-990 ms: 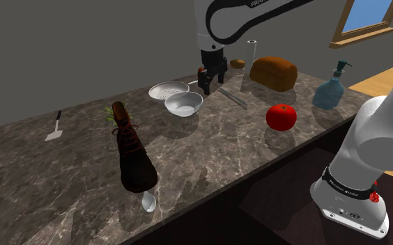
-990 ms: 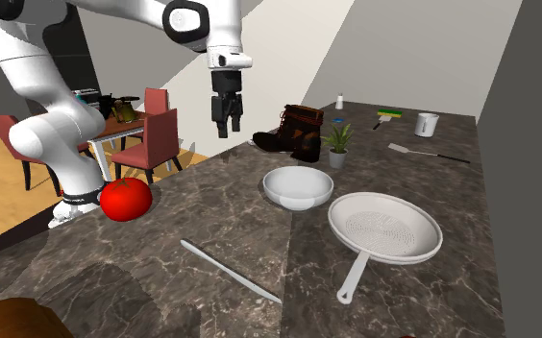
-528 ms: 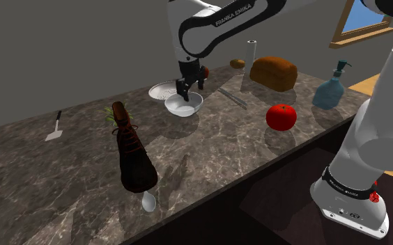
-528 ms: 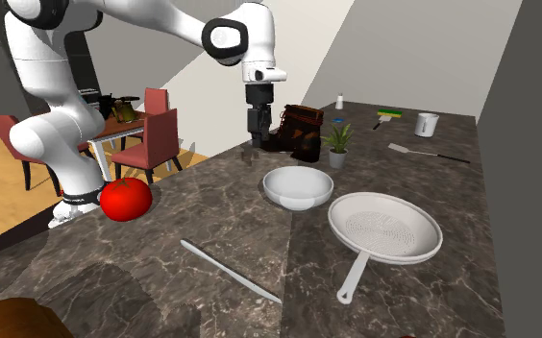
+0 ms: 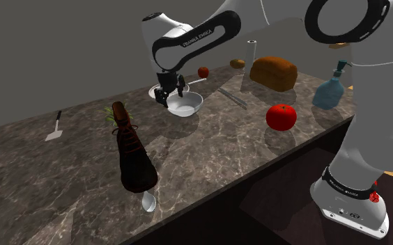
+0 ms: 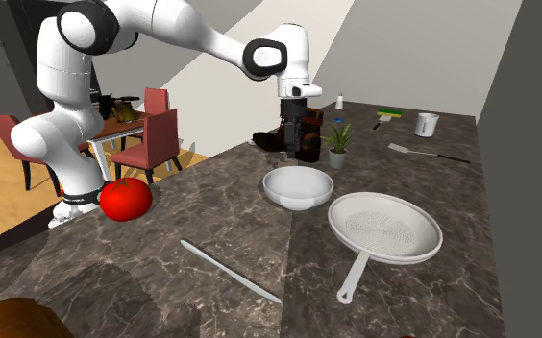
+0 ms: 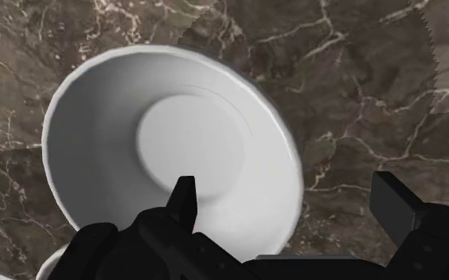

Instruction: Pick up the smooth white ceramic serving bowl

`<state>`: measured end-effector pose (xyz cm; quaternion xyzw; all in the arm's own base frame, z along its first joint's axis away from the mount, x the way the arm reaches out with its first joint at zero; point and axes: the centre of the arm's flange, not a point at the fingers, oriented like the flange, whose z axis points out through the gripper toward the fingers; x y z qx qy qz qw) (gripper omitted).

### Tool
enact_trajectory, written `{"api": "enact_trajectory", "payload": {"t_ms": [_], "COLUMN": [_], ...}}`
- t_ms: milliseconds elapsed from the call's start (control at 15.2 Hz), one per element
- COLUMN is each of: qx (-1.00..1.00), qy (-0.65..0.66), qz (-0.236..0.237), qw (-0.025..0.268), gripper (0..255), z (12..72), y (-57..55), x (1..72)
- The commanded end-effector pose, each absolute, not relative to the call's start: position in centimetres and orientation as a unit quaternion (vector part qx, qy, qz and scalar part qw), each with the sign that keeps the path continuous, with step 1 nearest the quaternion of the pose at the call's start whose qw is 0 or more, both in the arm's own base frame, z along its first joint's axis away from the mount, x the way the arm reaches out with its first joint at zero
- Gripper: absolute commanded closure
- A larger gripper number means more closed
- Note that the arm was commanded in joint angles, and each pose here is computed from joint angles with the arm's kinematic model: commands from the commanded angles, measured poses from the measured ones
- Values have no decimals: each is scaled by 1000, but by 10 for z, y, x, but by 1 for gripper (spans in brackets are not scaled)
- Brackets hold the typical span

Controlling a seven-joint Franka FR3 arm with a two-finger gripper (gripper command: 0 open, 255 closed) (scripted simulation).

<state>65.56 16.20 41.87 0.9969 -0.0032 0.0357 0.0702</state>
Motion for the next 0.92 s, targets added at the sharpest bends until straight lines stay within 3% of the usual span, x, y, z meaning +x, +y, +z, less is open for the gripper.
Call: {"api": "enact_trajectory", "payload": {"t_ms": [0, 594, 660, 858], "qx": [997, 997, 997, 997], "qy": [-4, -4, -4, -4], "qz": [38, 38, 38, 38], "qw": [71, 71, 71, 71], "gripper": [0, 0, 255, 255], "z": [410, 370, 370, 370], "y": [170, 170, 171, 171], "x": [673, 673, 673, 673]}}
